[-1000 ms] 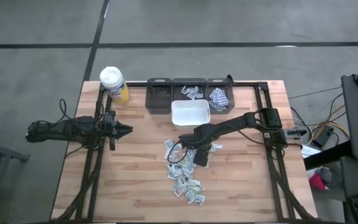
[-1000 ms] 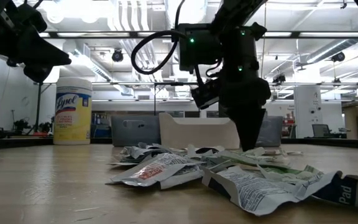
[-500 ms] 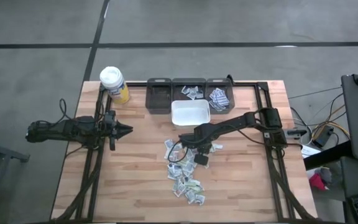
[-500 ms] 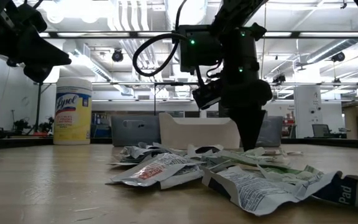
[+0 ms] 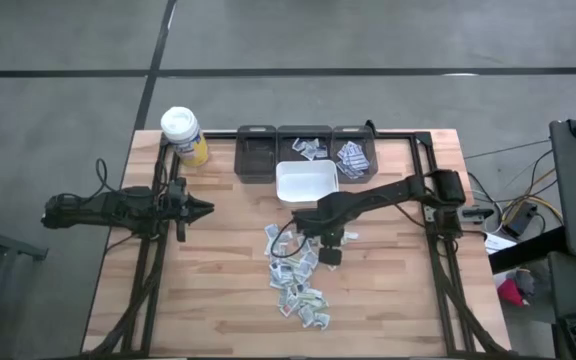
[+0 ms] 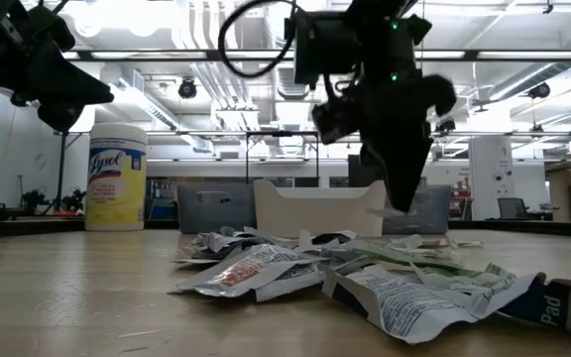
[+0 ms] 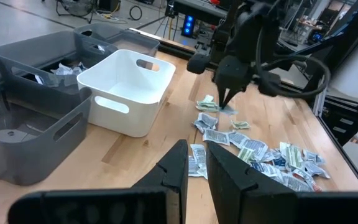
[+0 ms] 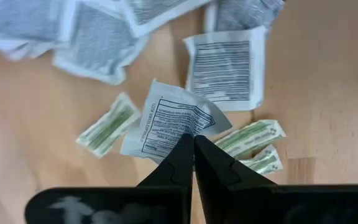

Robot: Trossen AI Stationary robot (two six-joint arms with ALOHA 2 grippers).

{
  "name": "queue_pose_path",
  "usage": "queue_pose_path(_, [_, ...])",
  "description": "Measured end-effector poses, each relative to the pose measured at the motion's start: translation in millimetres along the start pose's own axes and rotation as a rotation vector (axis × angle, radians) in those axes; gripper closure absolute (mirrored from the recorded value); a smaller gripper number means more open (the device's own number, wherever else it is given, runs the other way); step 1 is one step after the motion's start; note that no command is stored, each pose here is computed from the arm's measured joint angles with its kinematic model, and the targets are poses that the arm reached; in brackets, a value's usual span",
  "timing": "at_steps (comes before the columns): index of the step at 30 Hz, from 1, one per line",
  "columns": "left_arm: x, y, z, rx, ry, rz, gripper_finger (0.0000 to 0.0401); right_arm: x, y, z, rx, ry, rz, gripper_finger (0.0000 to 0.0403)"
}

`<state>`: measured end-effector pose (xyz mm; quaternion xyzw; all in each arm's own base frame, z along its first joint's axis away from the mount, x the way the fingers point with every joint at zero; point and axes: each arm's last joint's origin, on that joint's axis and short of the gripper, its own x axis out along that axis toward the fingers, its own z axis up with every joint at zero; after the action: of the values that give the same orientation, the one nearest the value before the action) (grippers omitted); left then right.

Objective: Pick & Place First Aid Supplies
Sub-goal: Put the alcohol pad into the middle black bin

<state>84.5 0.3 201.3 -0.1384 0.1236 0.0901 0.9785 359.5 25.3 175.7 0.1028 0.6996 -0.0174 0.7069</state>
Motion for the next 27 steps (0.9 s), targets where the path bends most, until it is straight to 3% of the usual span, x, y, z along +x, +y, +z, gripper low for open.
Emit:
queue_pose_path(6, [0,0,1,-0.001,-0.006,-0.002,0.0348,-25,-1,6,-0.083,-0.156,0.108,0.0394])
queue_pose_path(13, [0,0,1,-0.001,-0.006,-0.002,0.0348,-59,-12,32,-0.103,-0.549,0.152,0.0394])
queue_pose_path(19, [0,0,1,0.000,-0.006,-0.002,0.0348,-86,-43,48,0.049,-0.826,-0.091,0.0394])
queue_pose_path(27, [0,2,1,0.027,-0.023,0.060,0.0348,-104,-100,48,0.252,-0.863,-0.433,0.0394])
